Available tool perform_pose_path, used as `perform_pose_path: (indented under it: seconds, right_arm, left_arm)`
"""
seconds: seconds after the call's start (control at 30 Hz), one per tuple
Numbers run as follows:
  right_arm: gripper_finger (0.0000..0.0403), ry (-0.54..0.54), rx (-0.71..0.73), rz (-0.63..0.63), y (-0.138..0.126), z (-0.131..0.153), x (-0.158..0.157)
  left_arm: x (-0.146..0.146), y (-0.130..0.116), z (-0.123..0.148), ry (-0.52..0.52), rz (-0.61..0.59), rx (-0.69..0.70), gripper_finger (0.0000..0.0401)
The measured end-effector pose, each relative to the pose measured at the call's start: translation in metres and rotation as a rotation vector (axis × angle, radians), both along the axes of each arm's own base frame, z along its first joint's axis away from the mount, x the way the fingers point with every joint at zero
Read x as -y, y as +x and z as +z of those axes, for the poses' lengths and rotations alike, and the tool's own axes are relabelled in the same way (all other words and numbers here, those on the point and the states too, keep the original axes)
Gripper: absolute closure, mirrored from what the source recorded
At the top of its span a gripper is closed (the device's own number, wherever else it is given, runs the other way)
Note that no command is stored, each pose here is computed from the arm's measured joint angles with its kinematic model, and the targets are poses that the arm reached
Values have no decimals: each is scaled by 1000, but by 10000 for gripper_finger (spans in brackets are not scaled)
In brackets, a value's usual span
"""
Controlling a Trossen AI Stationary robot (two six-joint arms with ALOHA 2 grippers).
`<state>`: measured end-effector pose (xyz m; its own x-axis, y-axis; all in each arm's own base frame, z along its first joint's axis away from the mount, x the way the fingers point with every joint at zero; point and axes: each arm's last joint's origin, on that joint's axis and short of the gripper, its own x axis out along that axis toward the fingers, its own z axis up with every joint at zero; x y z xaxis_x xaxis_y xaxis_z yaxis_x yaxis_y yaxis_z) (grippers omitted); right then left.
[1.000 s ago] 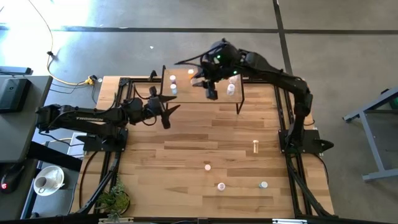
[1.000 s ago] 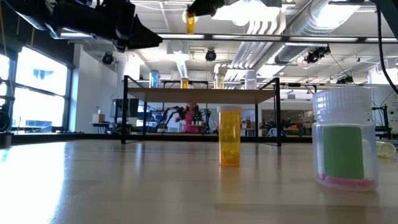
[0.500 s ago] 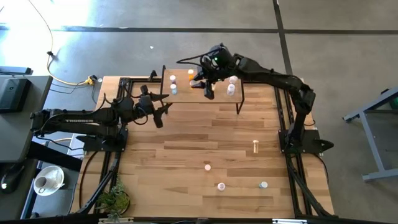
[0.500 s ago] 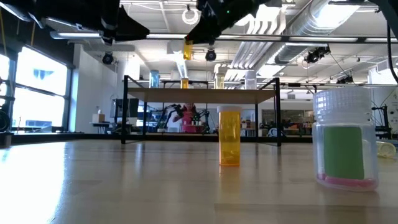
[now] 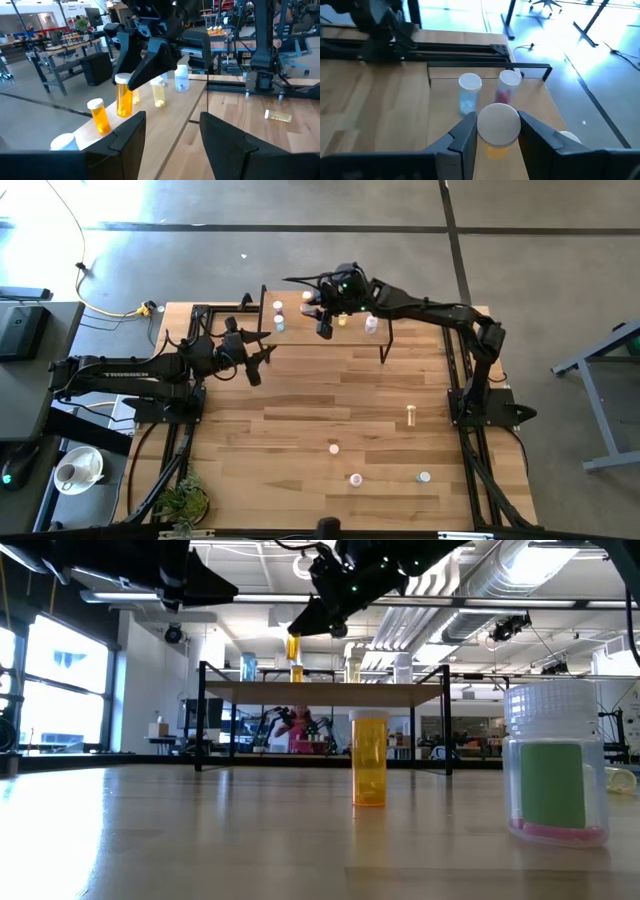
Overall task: Pick and place medicine bottles onto shelf by color
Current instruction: Adjust the orange pill bottle on the shelf
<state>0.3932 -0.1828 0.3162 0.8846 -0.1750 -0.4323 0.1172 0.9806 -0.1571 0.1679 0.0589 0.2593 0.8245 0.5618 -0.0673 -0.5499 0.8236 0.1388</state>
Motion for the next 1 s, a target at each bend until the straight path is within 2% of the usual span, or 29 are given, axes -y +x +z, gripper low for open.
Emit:
perform_pose_path:
  seconds: [0.3,0.6,1.0]
  right_arm:
    - [288,-1,-5,-56,-2,17,2]
    - [288,77,-105,-77,6,-13,10]
    - [288,119,-123,-56,9,-22,10]
  left_arm:
    - [0,0,0,-8,1,7,226]
    - [0,0,0,-11,1,8,226]
    - [0,0,0,-10,1,7,226]
